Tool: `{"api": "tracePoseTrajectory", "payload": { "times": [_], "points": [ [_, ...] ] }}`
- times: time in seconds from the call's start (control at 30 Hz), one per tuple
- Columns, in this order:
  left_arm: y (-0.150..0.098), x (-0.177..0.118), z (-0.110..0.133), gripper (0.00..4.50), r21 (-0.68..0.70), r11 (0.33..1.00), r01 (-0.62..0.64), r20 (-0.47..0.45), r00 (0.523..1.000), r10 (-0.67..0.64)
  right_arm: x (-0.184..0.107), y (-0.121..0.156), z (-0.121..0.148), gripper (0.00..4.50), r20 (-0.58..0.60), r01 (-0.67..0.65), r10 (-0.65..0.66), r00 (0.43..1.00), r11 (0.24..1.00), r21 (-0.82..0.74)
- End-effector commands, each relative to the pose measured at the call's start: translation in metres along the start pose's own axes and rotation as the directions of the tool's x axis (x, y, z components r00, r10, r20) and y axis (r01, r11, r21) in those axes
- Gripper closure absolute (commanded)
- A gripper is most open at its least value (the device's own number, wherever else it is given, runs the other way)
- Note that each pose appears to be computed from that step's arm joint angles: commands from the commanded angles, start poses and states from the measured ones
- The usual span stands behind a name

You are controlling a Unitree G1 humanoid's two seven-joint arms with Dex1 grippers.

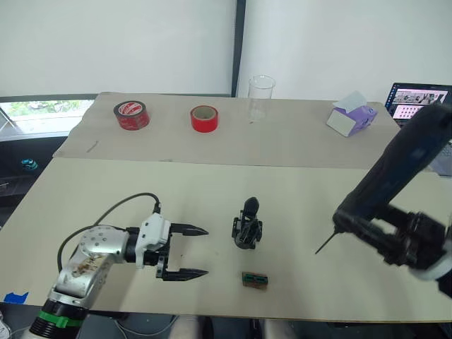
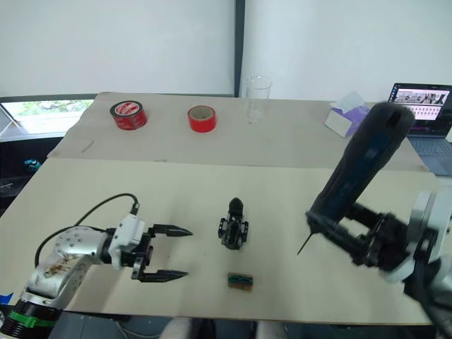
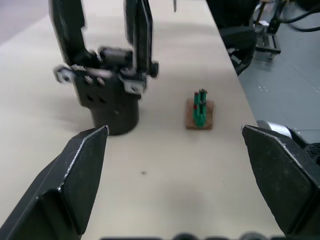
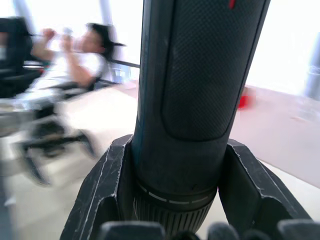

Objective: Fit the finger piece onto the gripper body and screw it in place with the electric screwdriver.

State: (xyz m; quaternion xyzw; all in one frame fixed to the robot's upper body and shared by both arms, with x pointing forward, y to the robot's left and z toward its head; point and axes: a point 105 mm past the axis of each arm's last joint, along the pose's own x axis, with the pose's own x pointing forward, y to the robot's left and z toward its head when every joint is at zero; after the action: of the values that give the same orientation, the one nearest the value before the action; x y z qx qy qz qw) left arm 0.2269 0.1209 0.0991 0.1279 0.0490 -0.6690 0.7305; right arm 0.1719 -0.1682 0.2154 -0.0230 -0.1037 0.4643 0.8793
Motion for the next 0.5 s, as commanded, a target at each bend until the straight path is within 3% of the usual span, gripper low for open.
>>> {"api": "tracePoseTrajectory", "payload": {
  "times": [0.03,0.27,0.5],
  "points": [
    [-0.01,0.014,-0.003,0.0,0.027,1.0,0.009,-0.019,1.0,-0.008,0.018,0.029,0.015,2.57,0.103,-0.146,0.16,0.982,0.981,-0.129],
    [-0.027,0.047,-0.015,0.0,0.015,1.0,0.007,-0.037,0.999,-0.007,0.038,0.048,-0.003,2.57,0.103,-0.342,0.356,0.929,0.93,-0.133],
    [-0.034,0.065,-0.029,0.0,-0.01,1.0,-0.014,-0.055,0.998,0.013,0.046,0.042,-0.015,2.57,0.089,-0.386,0.401,0.912,0.911,-0.145]
  ]
}}
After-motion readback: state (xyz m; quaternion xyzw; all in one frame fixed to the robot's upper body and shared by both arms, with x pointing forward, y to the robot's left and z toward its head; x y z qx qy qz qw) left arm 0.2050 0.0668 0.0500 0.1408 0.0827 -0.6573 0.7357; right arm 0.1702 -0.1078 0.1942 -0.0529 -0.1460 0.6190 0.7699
